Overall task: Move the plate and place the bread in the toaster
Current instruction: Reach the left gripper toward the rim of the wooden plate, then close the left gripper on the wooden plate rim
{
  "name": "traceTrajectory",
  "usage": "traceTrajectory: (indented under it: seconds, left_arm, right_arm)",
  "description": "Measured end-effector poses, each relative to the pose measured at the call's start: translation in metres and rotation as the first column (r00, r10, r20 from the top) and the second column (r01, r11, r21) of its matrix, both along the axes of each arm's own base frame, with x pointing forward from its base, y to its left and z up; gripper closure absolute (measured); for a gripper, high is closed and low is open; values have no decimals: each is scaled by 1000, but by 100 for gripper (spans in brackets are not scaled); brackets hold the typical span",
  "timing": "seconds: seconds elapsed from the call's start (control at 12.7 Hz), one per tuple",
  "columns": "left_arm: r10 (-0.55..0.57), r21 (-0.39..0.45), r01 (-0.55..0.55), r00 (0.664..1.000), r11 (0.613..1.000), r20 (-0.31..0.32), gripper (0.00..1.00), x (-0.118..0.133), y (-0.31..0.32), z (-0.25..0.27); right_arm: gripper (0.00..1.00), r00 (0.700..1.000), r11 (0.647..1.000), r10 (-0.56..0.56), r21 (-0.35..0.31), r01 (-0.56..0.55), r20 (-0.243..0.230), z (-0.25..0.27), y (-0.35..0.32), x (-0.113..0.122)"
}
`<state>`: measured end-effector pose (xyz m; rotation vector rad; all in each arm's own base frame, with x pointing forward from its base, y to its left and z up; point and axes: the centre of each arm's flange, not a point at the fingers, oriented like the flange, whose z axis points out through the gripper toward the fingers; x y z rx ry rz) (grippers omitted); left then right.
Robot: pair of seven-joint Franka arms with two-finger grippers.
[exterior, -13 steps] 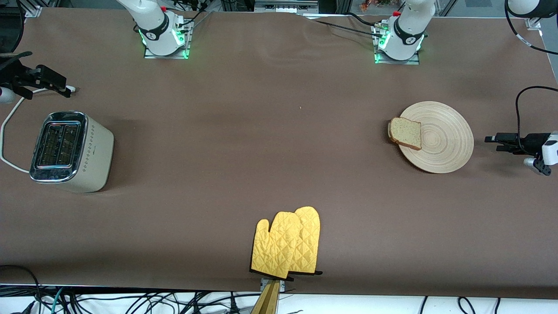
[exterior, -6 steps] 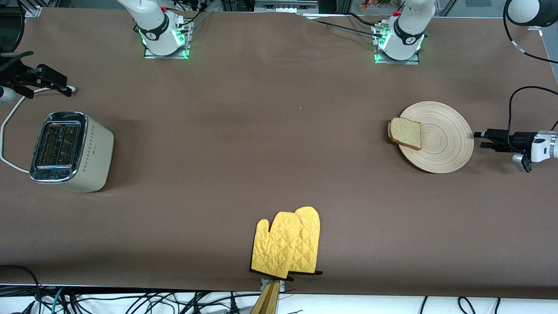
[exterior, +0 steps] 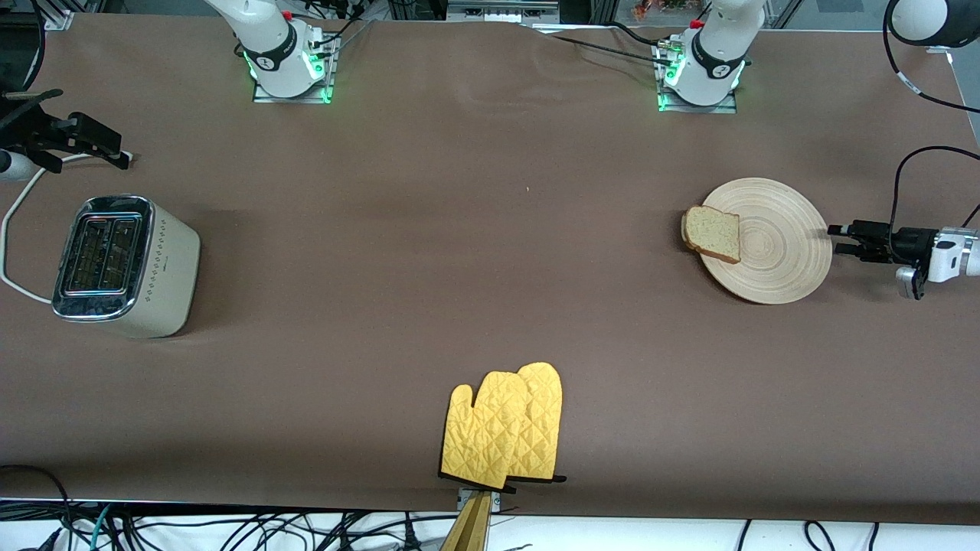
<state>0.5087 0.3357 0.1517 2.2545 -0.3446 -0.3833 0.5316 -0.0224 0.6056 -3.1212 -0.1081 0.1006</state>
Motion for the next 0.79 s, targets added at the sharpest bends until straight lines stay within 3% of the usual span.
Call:
traceTrajectory:
  seconds: [0.24, 0.63, 0.79]
  left_arm:
    - [20, -52, -20, 1000, 998, -11, 10, -1, -8, -10]
    - [21, -83, -24, 999, 996, -31, 17, -3, -16, -27]
    - [18, -92, -22, 999, 996, -39, 41, -4, -20, -33]
  right_arm:
    - [0, 1000, 1000, 4, 0, -4, 0, 0, 2, 0]
    - [0, 1000, 1000, 17, -1, -17, -2, -2, 9, 6]
    - [0, 1000, 1000, 17, -1, -17, -3, -3, 9, 7]
